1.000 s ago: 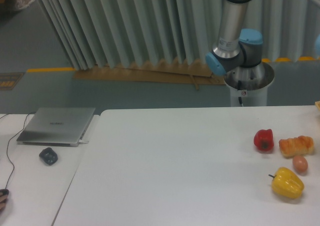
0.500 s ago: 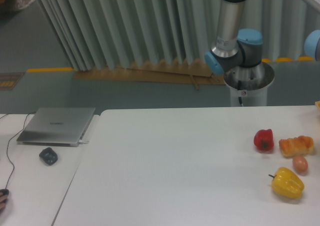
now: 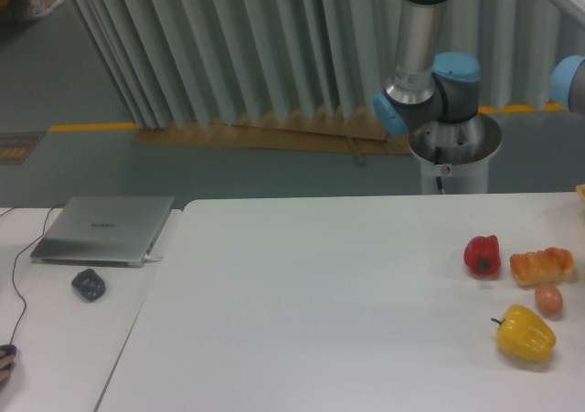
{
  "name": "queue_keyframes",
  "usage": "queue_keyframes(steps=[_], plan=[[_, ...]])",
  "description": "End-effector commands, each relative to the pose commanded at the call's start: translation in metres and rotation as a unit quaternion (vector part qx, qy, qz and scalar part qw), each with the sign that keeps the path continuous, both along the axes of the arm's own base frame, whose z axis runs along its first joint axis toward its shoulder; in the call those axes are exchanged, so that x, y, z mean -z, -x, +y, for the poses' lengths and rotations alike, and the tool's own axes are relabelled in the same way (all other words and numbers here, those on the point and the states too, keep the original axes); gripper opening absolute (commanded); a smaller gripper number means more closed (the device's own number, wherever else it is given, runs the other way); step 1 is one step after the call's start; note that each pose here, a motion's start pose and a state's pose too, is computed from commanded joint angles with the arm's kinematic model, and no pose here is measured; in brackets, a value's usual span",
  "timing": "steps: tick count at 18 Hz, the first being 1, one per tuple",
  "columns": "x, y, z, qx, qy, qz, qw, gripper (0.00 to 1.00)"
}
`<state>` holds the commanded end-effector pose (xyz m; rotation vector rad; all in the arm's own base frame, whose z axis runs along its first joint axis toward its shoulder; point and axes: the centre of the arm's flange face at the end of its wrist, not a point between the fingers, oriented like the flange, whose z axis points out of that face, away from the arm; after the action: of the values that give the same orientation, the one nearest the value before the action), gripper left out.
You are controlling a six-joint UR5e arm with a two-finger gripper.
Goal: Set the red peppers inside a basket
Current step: 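Move the gripper in from the side toward the red pepper, then lower the open gripper near the red pepper and bread roll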
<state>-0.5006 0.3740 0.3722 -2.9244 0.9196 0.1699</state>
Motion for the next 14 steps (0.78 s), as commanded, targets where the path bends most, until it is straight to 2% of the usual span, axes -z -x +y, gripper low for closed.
queue_keyframes(steps=[3,8,10,14], plan=[[0.001,-0.007,0.012,-0.019,-0.003,0.002,0.9998,1.00],[0.004,-0.013,0.009,-0.047,0.005,0.019,0.9987,1.00],[0.013,-0.018,0.011,-0.066,0.008,0.009,0.9977,1.00],[0.032,-0.032,0.013,-0.060,0.024,-0.008,0.9979,1.00]])
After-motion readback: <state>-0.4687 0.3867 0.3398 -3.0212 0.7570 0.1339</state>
